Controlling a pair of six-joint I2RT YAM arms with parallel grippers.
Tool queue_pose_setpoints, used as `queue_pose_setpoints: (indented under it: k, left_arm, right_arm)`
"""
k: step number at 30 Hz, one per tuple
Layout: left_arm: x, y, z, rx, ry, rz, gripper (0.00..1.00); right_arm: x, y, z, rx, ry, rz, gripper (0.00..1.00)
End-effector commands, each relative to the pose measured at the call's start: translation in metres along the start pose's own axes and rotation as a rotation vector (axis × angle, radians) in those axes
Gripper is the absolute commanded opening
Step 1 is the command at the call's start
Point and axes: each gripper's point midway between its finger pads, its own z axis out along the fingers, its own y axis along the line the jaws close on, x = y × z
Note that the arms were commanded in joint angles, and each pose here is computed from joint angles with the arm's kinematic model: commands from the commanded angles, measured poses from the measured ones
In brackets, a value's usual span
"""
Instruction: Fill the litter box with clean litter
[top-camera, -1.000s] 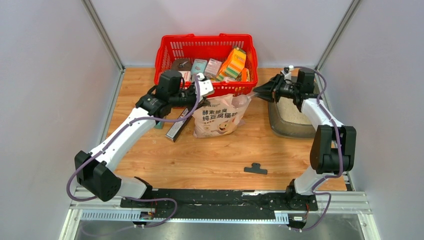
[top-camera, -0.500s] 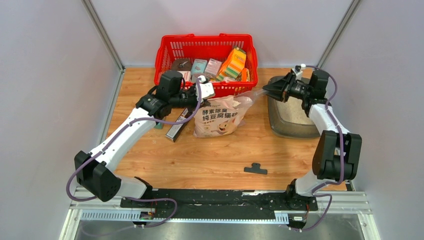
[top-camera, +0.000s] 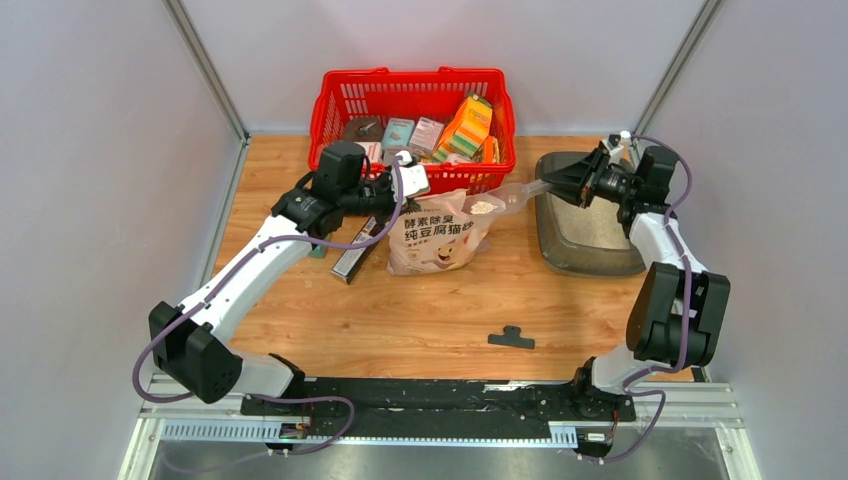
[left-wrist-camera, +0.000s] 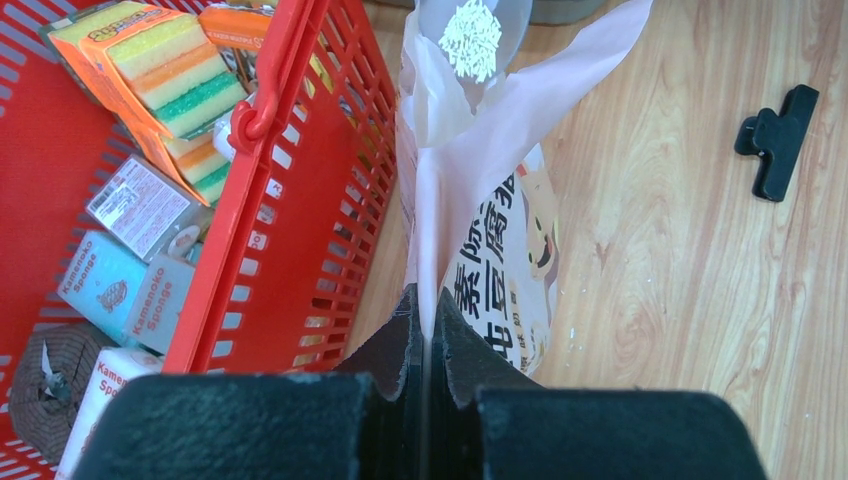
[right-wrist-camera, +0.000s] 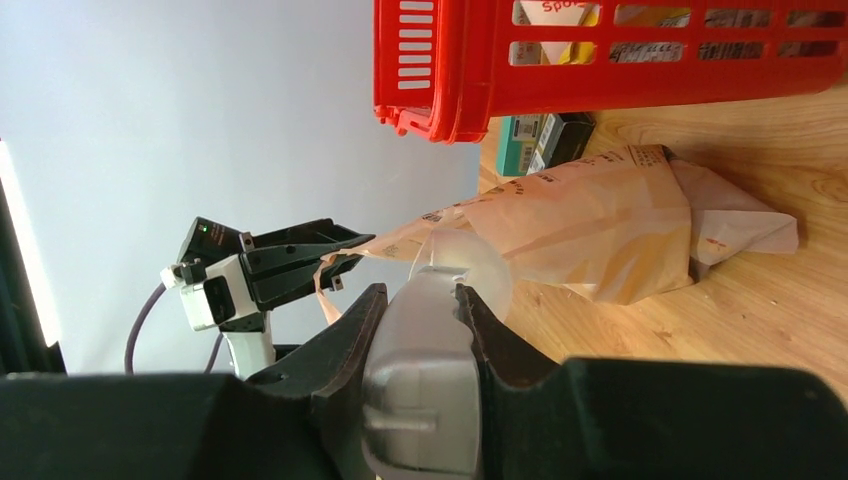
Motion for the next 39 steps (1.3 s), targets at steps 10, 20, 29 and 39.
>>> queue_pose_setpoints:
  k: [10, 20, 29, 39]
  left_arm:
    - [-0.044, 0.016, -0.021, -0.064, -0.106, 0.099, 0.00]
    - [-0.044, 0.017, -0.015, -0.041, -0.101, 0.092, 0.00]
    - [-0.044, 0.016, -0.013, -0.025, -0.093, 0.083, 0.00]
    - [-0.039, 0.010, -0.014, -0.004, -0.085, 0.083, 0.00]
  right_arm:
    - [-0.035, 0.024, -0.057, -0.013, -0.156, -0.083, 0.00]
    - [-0.068, 0.007, -0.108, 0.023, -0.309, -0.068, 0.00]
    - [-0.090, -0.016, -0.141, 0.117, -0.491, -0.075, 0.00]
    - [-0.092, -0.042, -0.176, 0.303, -0.716, -0.092, 0.00]
